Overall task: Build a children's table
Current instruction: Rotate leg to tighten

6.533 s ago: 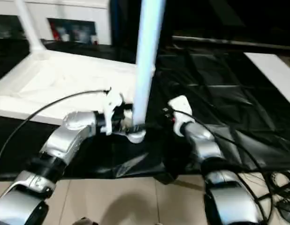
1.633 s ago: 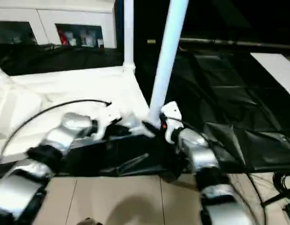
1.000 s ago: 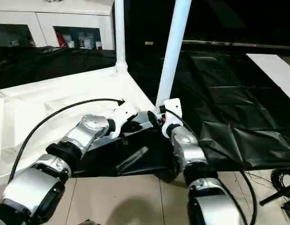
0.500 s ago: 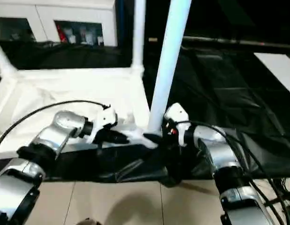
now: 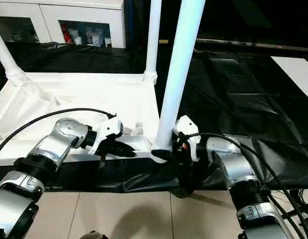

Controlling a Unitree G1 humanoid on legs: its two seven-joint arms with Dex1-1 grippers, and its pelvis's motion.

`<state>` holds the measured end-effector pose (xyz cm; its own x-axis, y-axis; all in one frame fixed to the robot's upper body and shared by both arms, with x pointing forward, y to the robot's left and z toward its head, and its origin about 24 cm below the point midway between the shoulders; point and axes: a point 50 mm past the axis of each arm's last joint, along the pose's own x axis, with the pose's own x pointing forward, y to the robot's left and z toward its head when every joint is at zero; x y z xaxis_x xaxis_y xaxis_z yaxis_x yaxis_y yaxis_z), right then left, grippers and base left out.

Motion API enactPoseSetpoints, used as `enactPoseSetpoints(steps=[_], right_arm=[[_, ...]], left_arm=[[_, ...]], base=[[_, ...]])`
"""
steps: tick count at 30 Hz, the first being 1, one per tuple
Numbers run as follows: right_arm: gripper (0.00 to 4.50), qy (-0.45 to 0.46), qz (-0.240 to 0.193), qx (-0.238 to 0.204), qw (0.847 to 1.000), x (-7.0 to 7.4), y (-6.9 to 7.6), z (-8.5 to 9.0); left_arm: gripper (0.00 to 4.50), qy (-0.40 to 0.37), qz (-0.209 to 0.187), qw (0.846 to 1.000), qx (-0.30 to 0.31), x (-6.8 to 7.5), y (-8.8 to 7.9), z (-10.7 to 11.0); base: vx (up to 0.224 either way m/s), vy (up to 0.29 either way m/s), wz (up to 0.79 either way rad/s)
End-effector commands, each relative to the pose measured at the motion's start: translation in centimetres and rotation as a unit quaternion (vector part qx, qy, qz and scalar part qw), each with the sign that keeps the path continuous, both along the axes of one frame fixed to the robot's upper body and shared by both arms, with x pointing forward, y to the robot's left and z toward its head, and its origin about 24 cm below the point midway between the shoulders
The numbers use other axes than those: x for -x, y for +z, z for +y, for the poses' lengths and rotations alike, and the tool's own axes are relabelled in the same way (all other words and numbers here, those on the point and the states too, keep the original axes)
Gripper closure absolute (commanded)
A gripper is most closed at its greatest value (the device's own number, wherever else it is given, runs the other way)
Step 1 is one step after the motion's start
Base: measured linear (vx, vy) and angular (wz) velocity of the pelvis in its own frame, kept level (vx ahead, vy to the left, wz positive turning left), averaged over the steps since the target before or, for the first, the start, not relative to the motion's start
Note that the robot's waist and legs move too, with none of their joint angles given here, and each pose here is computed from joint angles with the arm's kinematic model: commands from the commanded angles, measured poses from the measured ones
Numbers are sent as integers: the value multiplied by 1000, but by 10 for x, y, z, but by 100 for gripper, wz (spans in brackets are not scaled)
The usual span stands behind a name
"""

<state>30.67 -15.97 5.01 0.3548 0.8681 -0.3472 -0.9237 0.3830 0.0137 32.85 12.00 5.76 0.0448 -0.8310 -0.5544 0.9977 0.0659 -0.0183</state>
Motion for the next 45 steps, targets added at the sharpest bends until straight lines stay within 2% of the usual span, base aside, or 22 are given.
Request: enactPoseSetpoints(steps=[1,10,14,15,16,17,18,19,21,23,25,26,28,31,32,35,38,39,40,42,43,45], right_arm=[[147,2,5,1,1000,2,0,-2],[180,8,19,1,1000,4,-5,0],[181,-41,27,-11,999,1,-13,-2],[181,-102,34,-19,994,-4,-21,-4],[181,-103,34,-19,994,-4,-21,-4],[182,-133,39,-22,990,-7,-26,-5],[182,-211,47,-30,976,-11,-35,-3],[182,-220,48,-30,974,-12,-36,-3],[182,-330,56,-41,941,-20,-43,9],[182,-330,56,-41,941,-20,-43,9],[183,-386,62,-43,919,-26,-44,20],[183,-386,40,-31,921,-32,-40,42],[183,-371,25,-27,928,-34,-36,54],[183,-359,13,-27,933,-35,-33,60],[148,-351,6,-38,936,-36,-29,63],[110,-343,-8,-69,937,-41,-19,56],[82,-339,-11,-70,938,-41,-17,53],[71,-309,-13,-72,948,-40,-13,48],[71,-305,-13,-72,949,-39,-13,48],[66,-260,-21,-69,963,-36,-8,40],[66,-260,-21,-69,963,-36,-8,40],[66,-195,-34,-56,979,-28,-2,23]], left_arm=[[450,-5,33,999,-16,8,-14,1],[450,-3,44,999,-17,11,-17,4],[450,16,43,999,-12,10,-19,3],[450,58,29,998,2,5,-21,-3],[450,60,29,998,2,5,-21,-3],[450,82,23,996,9,2,-22,-6],[450,137,3,990,9,-5,-25,-16],[450,143,1,990,8,-6,-26,-17],[450,214,-23,976,3,-16,-27,-32],[450,214,-23,976,3,-16,-27,-32],[450,250,-31,968,4,-20,-25,-44],[450,249,-34,968,1,-20,-25,-57],[450,246,-36,969,0,-20,-24,-62],[450,242,-38,969,-3,-20,-24,-63],[450,240,-44,970,-7,-21,-24,-63],[450,230,-50,972,-14,-23,-23,-55],[450,228,-50,972,-15,-24,-22,-52],[450,212,-49,976,-14,-23,-21,-47],[450,211,-49,976,-13,-23,-21,-46],[450,180,-48,983,-7,-21,-19,-39],[450,180,-48,983,-7,-21,-19,-39],[450,114,-37,993,1,-14,-17,-27]], base=[[0,0,0],[0,0,0],[0,0,0],[0,0,0],[0,0,0],[0,0,0],[0,0,0],[0,0,0],[0,0,0],[0,0,0],[0,0,0],[0,0,0],[0,0,0],[0,0,0],[0,0,0],[0,0,0],[0,0,0],[0,0,0],[0,0,0],[0,0,0],[0,0,0],[0,0,0]])
